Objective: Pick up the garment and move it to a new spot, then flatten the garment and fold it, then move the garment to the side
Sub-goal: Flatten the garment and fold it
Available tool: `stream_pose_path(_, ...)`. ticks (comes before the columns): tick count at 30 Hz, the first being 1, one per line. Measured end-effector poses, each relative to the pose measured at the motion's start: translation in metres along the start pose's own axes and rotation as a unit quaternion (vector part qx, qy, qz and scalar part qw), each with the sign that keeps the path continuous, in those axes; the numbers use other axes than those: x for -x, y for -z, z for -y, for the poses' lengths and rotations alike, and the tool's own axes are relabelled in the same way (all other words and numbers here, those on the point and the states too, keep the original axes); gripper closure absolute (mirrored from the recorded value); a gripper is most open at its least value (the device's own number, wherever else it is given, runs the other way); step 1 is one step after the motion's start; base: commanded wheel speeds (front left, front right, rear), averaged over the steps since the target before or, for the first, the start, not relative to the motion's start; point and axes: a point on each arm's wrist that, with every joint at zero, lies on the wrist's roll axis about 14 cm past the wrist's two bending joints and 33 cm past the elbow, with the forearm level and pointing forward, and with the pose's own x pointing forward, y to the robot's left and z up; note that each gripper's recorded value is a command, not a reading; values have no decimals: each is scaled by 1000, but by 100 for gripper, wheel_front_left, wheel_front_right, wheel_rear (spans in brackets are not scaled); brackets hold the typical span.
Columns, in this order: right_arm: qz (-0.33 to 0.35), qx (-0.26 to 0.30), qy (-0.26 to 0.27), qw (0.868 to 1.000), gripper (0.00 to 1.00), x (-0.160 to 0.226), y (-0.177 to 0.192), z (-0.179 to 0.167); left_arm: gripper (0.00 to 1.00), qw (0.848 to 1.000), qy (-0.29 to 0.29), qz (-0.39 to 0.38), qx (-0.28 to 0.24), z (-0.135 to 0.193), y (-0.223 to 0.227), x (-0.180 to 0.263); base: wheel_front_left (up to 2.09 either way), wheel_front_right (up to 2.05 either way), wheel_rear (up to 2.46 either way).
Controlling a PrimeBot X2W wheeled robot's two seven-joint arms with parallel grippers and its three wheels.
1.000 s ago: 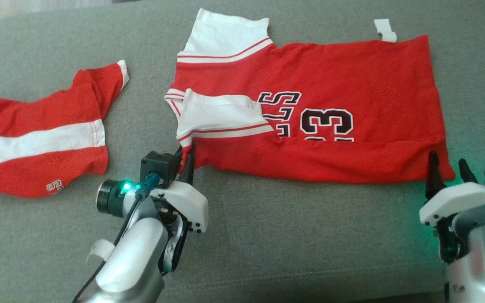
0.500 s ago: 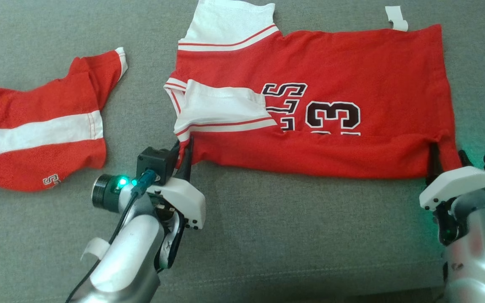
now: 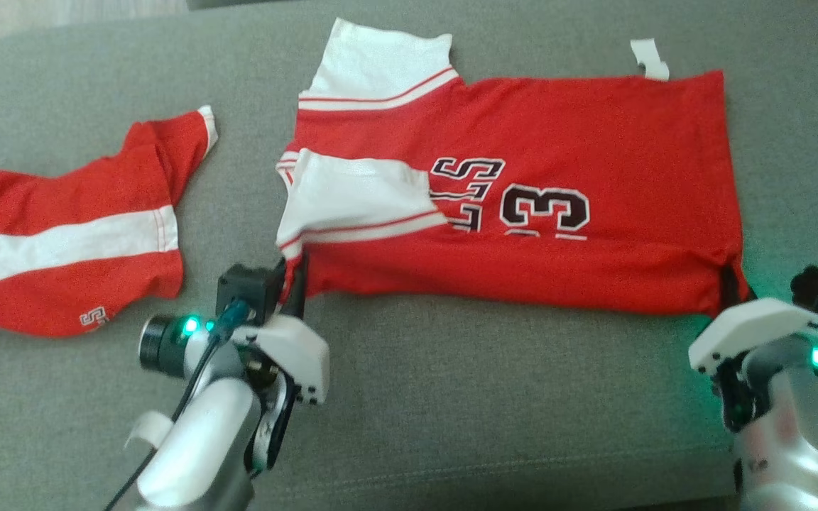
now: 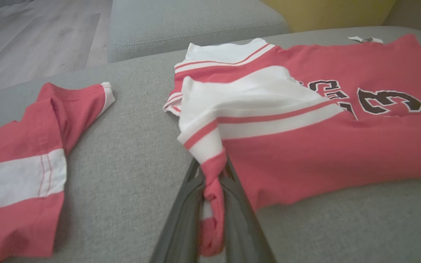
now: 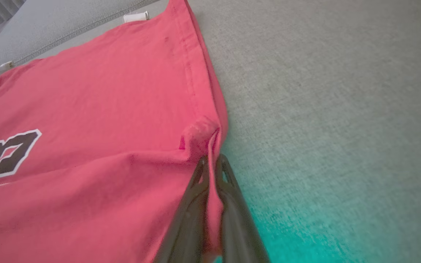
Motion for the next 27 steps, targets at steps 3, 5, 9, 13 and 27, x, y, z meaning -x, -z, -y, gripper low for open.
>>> stream_pose_path(3,-1,5,3,1000,100,11,3,6,100,1000,-3,-10,-1,-1,8,12,0,0,0)
stream_pose_path(5,-4,8,5,1000,100,18,5,9,100,1000,-4,-18,4,1,13,21,0,0,0)
stream_pose_path(9,-8,15,9,1000,100,35,7,17,100,999,0,-32,12,8,22,37,0,0,0)
stream_pose_path(13,-19,24,16,999,100,53,11,28,100,999,15,-46,11,20,29,54,0,0,0)
stream_pose_path(27,14,33,20,999,0,84,-12,37,0,999,16,-35,7,29,28,70,0,0,0)
